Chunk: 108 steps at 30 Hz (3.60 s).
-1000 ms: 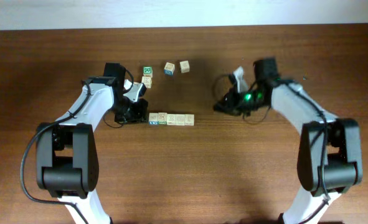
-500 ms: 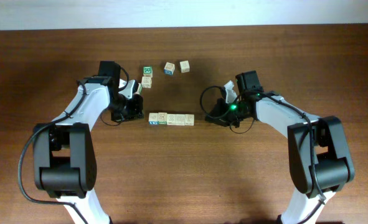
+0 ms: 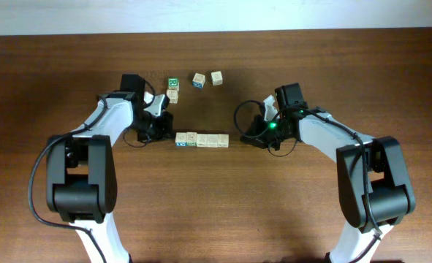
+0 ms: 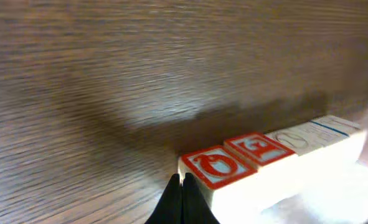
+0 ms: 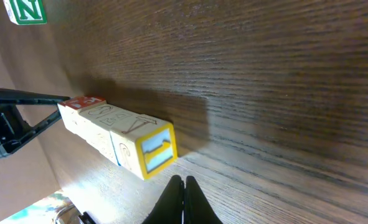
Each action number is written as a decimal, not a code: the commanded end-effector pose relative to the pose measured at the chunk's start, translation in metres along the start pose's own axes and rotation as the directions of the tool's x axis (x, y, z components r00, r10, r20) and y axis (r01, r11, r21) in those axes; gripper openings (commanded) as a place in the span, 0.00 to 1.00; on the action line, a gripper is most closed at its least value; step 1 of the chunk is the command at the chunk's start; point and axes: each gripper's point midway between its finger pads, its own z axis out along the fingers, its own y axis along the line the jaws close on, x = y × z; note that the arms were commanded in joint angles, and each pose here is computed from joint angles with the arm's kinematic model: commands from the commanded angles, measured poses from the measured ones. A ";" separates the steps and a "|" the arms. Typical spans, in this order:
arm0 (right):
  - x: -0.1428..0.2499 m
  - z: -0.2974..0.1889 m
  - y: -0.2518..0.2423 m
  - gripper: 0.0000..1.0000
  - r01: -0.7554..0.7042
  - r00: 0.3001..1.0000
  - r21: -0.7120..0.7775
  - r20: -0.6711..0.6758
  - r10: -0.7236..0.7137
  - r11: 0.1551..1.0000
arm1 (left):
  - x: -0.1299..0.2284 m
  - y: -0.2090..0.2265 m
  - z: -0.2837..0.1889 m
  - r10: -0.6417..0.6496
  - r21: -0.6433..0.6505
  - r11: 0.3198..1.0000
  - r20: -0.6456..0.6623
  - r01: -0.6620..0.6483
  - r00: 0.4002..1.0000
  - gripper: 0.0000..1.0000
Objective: Rotate 5 blocks
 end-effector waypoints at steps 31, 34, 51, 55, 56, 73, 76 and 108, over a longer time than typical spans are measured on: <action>0.008 0.009 -0.004 0.04 -0.033 0.999 0.027 -0.016 0.033 0.999 | 0.003 -0.014 -0.003 0.148 0.104 0.984 -0.011 -0.146 0.989 0.00; 0.009 0.010 -0.003 0.04 -0.043 0.999 0.031 -0.019 0.044 0.999 | 0.006 -0.013 -0.003 0.141 0.105 0.985 -0.020 -0.138 0.990 0.00; 0.018 0.021 0.004 0.04 -0.035 0.999 0.056 -0.025 0.036 0.998 | 0.006 -0.013 -0.003 0.140 0.105 0.985 -0.020 -0.137 0.990 0.00; 0.016 0.023 0.001 0.04 -0.061 0.998 0.083 -0.005 0.061 0.995 | 0.006 -0.014 -0.003 0.140 0.105 0.985 -0.020 -0.137 0.990 0.00; 0.016 0.023 0.001 0.04 -0.059 0.998 0.088 -0.003 0.059 0.994 | 0.005 -0.013 -0.003 0.140 0.105 0.985 -0.020 -0.137 0.990 0.00; 0.011 0.032 0.004 0.04 -0.064 0.998 0.089 0.029 0.061 0.994 | 0.005 -0.013 -0.003 0.140 0.105 0.985 -0.020 -0.137 0.990 0.00; 0.011 0.032 0.005 0.04 -0.069 0.997 0.083 0.026 0.067 0.994 | 0.005 -0.014 -0.003 0.140 0.105 0.985 -0.020 -0.137 0.990 0.00; 0.016 0.013 0.056 0.04 0.154 0.988 -0.085 -0.009 -0.156 0.984 | -0.001 -0.016 -0.007 0.144 0.103 0.984 -0.004 -0.143 0.990 0.00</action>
